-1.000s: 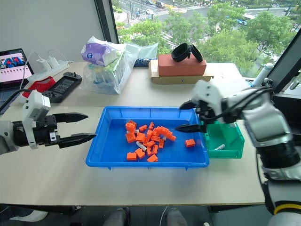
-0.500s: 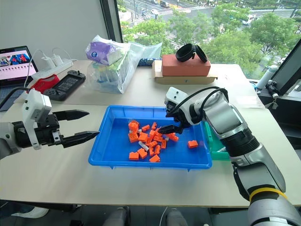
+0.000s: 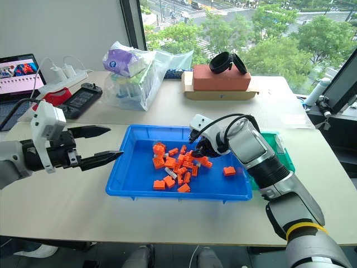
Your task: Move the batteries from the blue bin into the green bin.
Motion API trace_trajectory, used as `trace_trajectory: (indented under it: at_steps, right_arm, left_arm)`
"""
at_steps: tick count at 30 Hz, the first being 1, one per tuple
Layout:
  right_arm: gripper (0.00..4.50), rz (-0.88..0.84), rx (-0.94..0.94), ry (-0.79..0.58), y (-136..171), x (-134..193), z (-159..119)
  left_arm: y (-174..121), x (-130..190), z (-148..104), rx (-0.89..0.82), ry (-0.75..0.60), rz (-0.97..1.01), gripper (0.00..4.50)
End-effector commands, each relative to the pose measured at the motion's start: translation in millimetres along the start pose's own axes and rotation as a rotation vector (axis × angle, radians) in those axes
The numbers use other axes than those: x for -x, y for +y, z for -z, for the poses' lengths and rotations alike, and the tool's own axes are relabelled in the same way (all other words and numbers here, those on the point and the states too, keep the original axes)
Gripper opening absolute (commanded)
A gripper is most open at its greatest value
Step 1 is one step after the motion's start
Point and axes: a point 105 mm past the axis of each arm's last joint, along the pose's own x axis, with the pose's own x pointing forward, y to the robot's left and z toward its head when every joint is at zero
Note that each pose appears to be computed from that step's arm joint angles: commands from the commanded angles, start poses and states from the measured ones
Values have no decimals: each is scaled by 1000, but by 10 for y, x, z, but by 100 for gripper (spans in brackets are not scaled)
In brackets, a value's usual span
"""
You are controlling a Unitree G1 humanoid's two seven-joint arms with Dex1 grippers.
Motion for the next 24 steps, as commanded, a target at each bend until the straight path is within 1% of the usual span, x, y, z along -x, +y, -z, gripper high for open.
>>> trace_trajectory:
  at_steps: [1,6,10,13,16,19,21,22,24]
  right_arm:
    - [41,21,2,3,-8,46,6]
    - [40,47,-18,-20,-93,134,-39]
    - [40,159,-43,-54,-386,344,-91]
    - [40,215,-40,-36,-517,393,-25]
    - [40,255,-37,5,-608,347,105]
    - [40,277,-73,11,-668,302,170]
    - [141,277,-66,14,-678,302,195]
    - [163,274,-62,13,-676,304,197]
    - [232,256,-58,0,-653,319,176]
  left_arm:
    - [31,-2,-102,-43,-21,-10,450]
    - [41,-23,-103,-45,-22,-5,450]
    - [45,-42,-96,-45,-23,-1,450]
    - [43,-60,-95,-46,-25,2,450]
    - [44,-84,-102,-50,-29,6,450]
    - [47,-100,-100,-55,-26,9,450]
    - [52,-105,-103,-51,-32,10,450]
    - [55,-106,-105,-48,-36,10,450]
    - [73,-107,-91,-34,-42,5,450]
